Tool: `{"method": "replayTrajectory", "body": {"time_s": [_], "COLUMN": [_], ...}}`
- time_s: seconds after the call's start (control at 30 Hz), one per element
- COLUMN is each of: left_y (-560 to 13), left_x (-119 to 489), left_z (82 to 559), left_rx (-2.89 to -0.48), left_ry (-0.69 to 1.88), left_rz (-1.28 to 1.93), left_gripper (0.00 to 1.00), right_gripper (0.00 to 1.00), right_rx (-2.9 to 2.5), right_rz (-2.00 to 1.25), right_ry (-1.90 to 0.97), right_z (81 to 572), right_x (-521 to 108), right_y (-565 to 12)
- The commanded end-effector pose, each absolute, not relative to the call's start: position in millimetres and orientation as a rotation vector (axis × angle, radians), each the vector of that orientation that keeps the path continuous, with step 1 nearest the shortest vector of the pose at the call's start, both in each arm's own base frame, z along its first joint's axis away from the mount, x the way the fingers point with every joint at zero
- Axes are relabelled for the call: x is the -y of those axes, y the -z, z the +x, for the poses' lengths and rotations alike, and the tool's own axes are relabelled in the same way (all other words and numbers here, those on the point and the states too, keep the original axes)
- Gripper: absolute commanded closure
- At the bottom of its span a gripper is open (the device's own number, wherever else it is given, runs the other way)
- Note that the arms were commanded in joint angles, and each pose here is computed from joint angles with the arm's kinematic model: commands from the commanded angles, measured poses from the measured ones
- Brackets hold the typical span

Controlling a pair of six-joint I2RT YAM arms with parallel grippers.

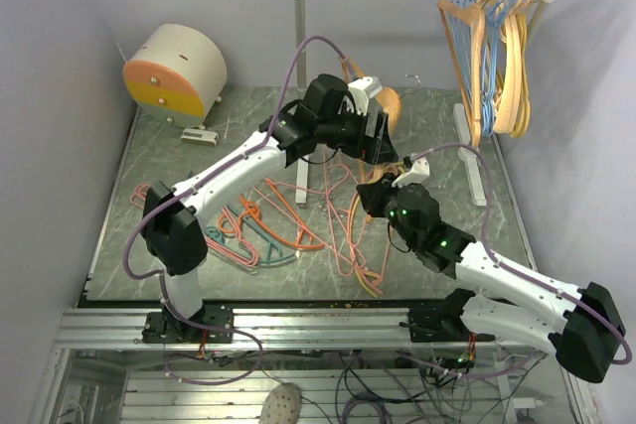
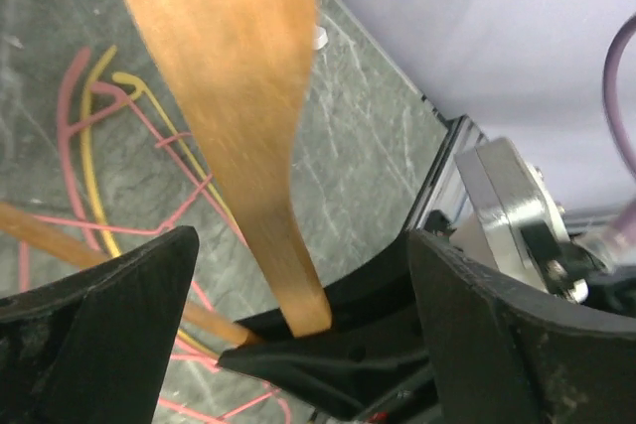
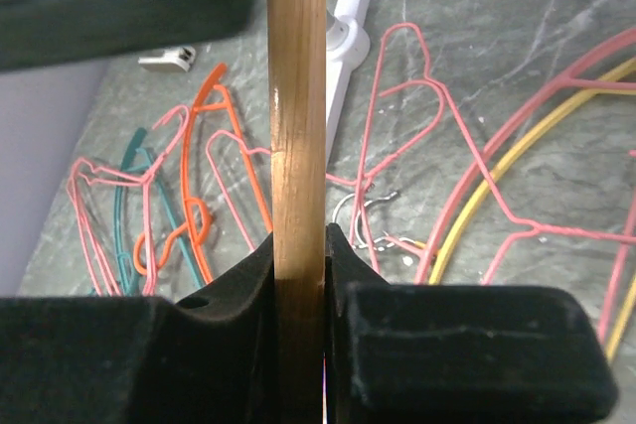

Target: Organize the hangers

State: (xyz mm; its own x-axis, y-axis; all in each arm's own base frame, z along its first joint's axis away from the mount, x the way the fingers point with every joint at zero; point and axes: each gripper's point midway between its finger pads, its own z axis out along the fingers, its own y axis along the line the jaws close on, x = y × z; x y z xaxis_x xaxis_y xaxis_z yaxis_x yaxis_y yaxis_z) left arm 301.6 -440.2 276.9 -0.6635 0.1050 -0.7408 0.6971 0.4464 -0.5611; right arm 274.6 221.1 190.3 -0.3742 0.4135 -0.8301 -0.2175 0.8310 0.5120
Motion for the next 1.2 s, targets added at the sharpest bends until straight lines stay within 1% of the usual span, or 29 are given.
{"method": "replayTrajectory", "body": {"time_s": [0.0, 0.1, 0.2, 0.23, 0.3, 0.4, 0.43, 0.47, 0.5, 0.53, 0.57, 0.67, 0.77, 0.93, 1.03, 1.17], "left_y": [-328, -356, -389, -400, -428, -482, -502, -520, -531, -539, -545, -549, -545, -533, -526, -522], "left_x": [409, 384, 346, 332, 301, 248, 216, 197, 165, 141, 117, 62, 30, 10, -10, -19], "left_z": [285, 277, 263, 262, 269, 293, 308, 313, 319, 323, 328, 338, 339, 336, 334, 334], "left_rx": [-1.941, -1.837, -1.708, -1.671, -1.624, -1.606, -1.616, -1.595, -1.592, -1.58, -1.57, -1.559, -1.564, -1.581, -1.574, -1.575], "left_ry": [0.986, 0.826, 0.652, 0.581, 0.415, 0.199, 0.075, 0.033, -0.087, -0.154, -0.192, -0.213, -0.228, -0.302, -0.375, -0.4], "left_rz": [0.882, 1.024, 1.191, 1.216, 1.162, 0.837, 0.626, 0.476, 0.302, 0.179, 0.07, -0.127, -0.207, -0.234, -0.325, -0.348], "left_gripper": [0.02, 0.02, 0.02, 0.02, 0.02, 0.02, 0.02, 0.02, 0.02, 0.02, 0.02, 0.02, 0.02, 0.02, 0.02, 0.02], "right_gripper": [1.0, 1.0, 1.0, 1.0, 1.0, 1.0, 1.0, 1.0, 1.0, 1.0, 1.0, 1.0, 1.0, 1.0, 1.0, 1.0], "right_rx": [-1.892, -1.916, -1.928, -1.932, -1.924, -1.9, -1.89, -1.882, -1.869, -1.855, -1.854, -1.831, -1.8, -1.756, -1.734, -1.735], "right_rz": [0.05, 0.015, -0.028, -0.037, -0.037, -0.065, -0.073, -0.082, -0.096, -0.104, -0.11, -0.135, -0.14, -0.156, -0.17, -0.218], "right_ry": [-0.554, -0.478, -0.428, -0.408, -0.362, -0.277, -0.248, -0.217, -0.196, -0.172, -0.14, -0.075, -0.053, -0.054, -0.053, -0.039], "right_z": [268, 266, 265, 265, 267, 272, 274, 277, 281, 285, 290, 304, 313, 326, 336, 353], "right_x": [-209, -199, -194, -192, -187, -183, -182, -182, -184, -185, -186, -193, -199, -213, -223, -243], "right_y": [-205, -213, -222, -225, -236, -253, -260, -267, -276, -288, -294, -316, -336, -360, -372, -376]}}
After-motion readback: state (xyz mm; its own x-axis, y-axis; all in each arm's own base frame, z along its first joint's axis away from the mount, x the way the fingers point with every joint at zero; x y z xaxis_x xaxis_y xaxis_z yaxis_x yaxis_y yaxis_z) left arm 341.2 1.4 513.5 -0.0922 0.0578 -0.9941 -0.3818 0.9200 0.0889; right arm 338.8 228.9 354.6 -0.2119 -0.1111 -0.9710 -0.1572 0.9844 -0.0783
